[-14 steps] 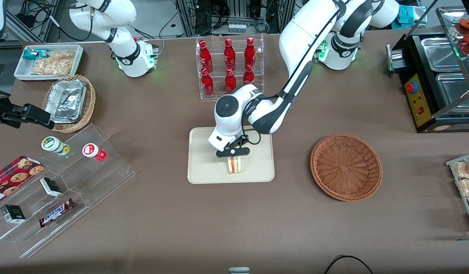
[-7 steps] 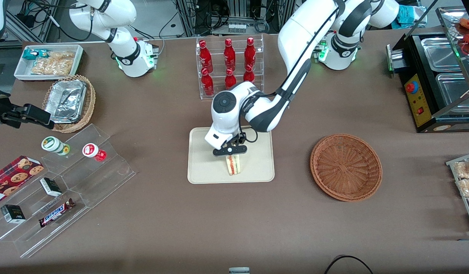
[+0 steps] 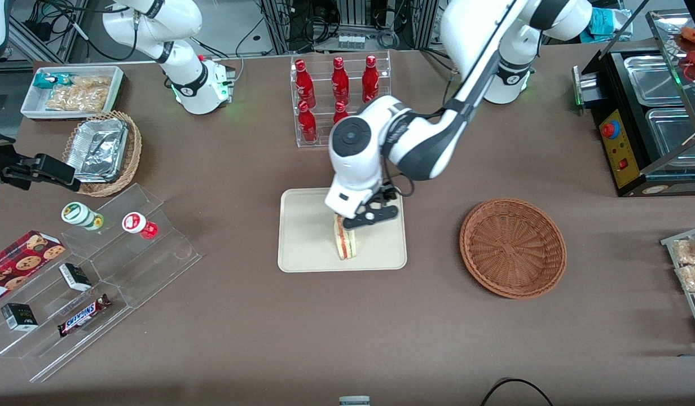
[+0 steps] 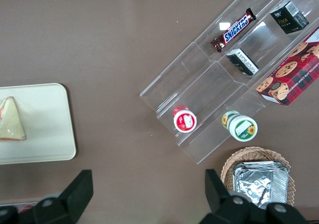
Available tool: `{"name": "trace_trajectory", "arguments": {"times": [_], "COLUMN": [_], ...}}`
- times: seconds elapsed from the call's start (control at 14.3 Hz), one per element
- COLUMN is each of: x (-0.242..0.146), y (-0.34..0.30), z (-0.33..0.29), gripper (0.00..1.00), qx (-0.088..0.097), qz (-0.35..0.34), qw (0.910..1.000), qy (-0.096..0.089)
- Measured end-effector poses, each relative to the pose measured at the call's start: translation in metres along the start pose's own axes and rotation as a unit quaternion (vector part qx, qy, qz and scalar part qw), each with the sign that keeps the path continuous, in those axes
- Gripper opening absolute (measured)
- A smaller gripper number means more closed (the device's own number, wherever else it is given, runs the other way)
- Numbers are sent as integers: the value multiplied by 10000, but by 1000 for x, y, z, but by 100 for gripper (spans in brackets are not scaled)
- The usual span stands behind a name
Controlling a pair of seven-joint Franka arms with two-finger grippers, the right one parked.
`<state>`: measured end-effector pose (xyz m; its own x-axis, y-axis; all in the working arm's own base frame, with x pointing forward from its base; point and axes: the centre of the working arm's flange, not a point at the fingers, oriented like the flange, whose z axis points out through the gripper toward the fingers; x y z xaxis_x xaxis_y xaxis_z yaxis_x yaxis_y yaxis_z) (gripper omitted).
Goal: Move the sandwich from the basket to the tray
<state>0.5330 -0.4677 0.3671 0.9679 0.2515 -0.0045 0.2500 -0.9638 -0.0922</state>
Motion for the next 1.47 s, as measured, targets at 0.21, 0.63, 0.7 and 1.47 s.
{"name": "trace_trajectory", "arguments": {"times": [0.21, 0.63, 0.7, 1.47], "x": [31, 84, 90, 107], "y": [-47, -170, -193, -396], "z": [10, -1, -6, -95], "gripper": [100, 100, 100, 100], "qx": [168, 70, 41, -229], "qz": [-106, 453, 566, 1513], "qw": [9997, 9976, 9968, 9813], "qy": [-137, -519, -560, -1167]}}
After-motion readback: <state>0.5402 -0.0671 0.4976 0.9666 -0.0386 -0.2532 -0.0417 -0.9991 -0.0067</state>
